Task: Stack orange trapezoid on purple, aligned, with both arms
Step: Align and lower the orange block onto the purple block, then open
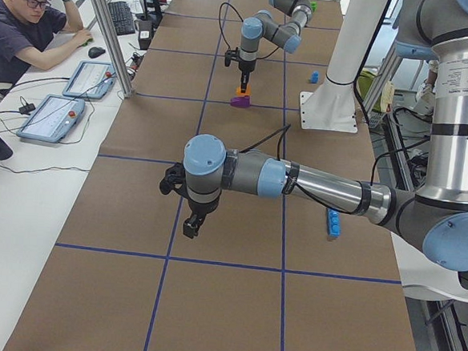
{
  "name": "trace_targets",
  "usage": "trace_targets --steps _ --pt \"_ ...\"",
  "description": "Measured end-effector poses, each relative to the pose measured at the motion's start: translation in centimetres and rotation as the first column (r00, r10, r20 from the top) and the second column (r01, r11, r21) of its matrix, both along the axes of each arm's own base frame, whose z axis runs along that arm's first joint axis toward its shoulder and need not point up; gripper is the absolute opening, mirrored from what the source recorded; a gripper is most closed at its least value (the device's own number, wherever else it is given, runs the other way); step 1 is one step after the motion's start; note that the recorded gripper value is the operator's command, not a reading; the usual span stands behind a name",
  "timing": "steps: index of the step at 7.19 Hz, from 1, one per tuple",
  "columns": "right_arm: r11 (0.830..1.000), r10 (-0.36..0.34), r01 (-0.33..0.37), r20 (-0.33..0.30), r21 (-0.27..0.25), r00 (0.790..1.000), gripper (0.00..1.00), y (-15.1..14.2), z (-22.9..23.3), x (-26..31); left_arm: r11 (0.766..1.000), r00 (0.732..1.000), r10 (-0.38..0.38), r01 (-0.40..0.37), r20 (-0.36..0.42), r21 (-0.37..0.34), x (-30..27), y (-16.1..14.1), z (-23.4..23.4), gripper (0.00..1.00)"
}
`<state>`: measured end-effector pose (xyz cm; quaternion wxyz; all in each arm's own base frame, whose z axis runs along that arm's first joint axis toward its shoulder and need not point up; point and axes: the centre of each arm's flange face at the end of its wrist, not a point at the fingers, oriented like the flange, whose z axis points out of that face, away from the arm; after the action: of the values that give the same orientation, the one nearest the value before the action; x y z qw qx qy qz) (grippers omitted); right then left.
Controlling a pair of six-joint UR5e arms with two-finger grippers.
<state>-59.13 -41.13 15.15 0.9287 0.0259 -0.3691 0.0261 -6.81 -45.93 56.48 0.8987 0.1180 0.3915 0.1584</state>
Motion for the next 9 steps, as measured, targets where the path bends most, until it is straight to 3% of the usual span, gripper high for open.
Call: trace_targets --steps 9 --pt "1.0 -0.012 0.012 -0.008 0.005 1.0 0.0 0.86 0.5 -0.97 1.0 1.0 0.0 0.0 0.001 0.0 0.01 0.0 0.0 1.0"
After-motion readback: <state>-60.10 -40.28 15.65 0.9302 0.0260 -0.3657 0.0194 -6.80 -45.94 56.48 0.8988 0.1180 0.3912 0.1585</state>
